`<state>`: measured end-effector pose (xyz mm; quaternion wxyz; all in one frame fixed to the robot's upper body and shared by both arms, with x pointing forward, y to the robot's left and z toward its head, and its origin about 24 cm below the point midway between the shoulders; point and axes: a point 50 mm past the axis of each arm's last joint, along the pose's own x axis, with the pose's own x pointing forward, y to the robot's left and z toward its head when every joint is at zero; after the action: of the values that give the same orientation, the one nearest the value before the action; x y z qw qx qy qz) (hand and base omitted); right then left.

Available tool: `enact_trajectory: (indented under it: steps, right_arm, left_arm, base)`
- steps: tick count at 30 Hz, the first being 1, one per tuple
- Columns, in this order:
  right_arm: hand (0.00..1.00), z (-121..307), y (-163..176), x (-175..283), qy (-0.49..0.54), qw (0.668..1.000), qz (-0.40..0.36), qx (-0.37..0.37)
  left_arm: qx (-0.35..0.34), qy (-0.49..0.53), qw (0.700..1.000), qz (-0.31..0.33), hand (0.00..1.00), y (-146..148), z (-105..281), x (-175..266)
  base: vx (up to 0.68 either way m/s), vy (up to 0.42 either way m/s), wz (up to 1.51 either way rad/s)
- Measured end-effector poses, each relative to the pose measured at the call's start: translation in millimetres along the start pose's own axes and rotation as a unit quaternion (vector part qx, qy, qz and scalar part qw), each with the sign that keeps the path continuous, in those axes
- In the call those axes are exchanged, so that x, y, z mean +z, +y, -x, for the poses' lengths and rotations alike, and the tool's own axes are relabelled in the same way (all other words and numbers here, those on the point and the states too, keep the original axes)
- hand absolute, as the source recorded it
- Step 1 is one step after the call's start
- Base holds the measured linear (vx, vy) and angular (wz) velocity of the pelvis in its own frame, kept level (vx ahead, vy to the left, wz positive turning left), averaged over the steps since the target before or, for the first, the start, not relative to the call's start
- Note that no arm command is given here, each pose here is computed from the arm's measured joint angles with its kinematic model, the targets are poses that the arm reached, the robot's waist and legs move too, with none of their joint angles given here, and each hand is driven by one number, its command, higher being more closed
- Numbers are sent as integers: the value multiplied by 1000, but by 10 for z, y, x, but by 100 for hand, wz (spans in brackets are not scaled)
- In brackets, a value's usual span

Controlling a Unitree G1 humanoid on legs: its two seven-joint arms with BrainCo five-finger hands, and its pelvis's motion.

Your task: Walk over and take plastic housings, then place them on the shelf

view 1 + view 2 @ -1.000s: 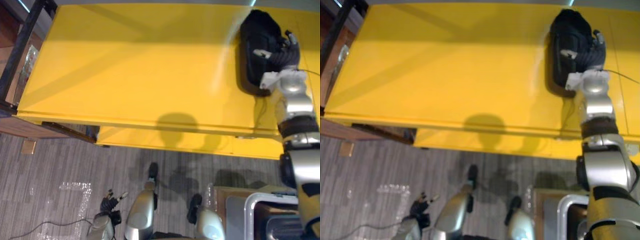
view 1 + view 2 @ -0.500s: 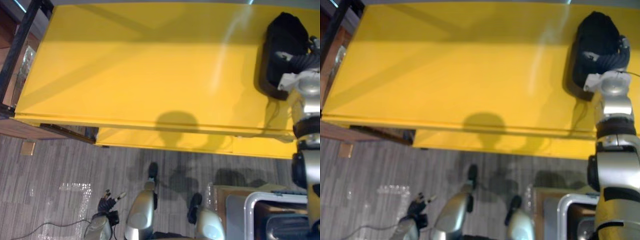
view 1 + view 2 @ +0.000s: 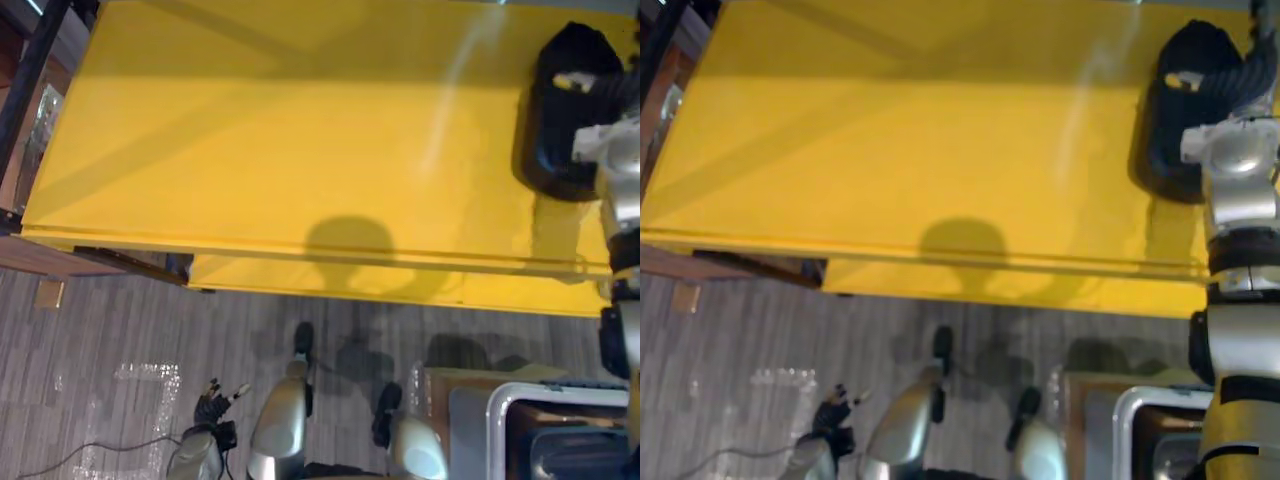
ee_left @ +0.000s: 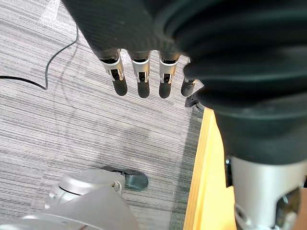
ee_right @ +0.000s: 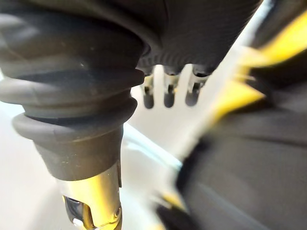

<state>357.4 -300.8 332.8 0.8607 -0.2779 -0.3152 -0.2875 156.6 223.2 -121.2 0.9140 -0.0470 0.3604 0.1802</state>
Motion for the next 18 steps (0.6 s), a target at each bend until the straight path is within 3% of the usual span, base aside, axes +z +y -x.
enact_trajectory:
  steps: [9, 11, 14, 18]
  right_arm:
    - [0, 9, -326, 332, -84, 985, -68, -131]
    - [0, 108, -337, 325, -98, 987, -82, -99]
    - [0, 388, -138, 250, -107, 992, -59, 21]
    - [0, 675, 65, -44, -42, 993, -21, 112]
  left_arm:
    - [14, -13, 1000, 14, 0, 69, -8, 51]
    - [15, -15, 1000, 14, 0, 86, -5, 57]
    - [30, -16, 999, 16, 0, 196, 24, 38]
    - [41, -17, 999, 9, 0, 281, 18, 63]
  base:
    - [3, -2, -1]
    - [9, -1, -10]
    - [19, -11, -12]
    - [3, -13, -13]
